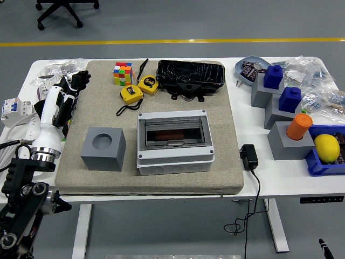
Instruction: Fetch the battery,place it into the box,close the lid of the box
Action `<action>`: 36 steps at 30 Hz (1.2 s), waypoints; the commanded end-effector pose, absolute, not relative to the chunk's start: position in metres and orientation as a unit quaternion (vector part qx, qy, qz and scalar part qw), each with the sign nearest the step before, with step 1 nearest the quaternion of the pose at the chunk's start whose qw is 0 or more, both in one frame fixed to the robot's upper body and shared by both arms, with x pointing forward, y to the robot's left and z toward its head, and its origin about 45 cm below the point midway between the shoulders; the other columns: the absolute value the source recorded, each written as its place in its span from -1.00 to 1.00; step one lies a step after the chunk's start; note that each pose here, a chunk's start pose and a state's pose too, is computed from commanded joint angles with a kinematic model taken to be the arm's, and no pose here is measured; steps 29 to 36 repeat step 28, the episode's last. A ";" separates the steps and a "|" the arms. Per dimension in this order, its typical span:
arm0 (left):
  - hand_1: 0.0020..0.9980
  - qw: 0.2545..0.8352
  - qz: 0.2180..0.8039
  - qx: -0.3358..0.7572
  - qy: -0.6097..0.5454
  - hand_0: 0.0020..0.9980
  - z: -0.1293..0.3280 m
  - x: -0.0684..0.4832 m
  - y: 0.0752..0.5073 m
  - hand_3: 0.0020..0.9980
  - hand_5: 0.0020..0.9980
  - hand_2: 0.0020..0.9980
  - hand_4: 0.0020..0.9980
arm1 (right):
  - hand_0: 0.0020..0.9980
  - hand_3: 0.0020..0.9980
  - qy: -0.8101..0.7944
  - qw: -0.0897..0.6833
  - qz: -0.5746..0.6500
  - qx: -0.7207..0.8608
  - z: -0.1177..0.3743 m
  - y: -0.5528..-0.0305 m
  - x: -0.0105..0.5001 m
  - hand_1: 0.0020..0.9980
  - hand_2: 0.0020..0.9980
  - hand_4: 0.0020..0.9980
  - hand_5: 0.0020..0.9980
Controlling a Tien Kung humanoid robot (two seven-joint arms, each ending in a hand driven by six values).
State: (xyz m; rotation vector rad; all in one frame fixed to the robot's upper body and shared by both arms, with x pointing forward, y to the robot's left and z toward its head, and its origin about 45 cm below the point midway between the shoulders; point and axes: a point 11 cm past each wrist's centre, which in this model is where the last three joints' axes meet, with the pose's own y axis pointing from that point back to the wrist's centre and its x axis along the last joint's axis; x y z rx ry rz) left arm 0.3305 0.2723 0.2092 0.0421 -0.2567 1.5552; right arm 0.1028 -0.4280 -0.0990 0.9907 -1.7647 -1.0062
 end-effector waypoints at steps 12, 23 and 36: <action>1.00 0.724 0.682 0.022 -0.105 1.00 0.205 0.331 0.271 0.96 1.00 0.89 1.00 | 1.00 0.82 -0.701 0.442 -0.389 0.402 -0.099 -0.427 0.104 0.91 0.79 1.00 1.00; 1.00 0.712 0.693 0.017 -0.114 1.00 0.209 0.331 0.275 0.55 1.00 0.94 1.00 | 1.00 0.70 -0.708 0.439 -0.385 0.396 -0.098 -0.429 0.104 0.83 0.70 1.00 1.00; 1.00 0.713 0.693 0.011 -0.106 1.00 0.207 0.330 0.275 0.55 1.00 0.94 1.00 | 1.00 0.70 -0.710 0.438 -0.384 0.394 -0.098 -0.429 0.104 0.83 0.70 1.00 1.00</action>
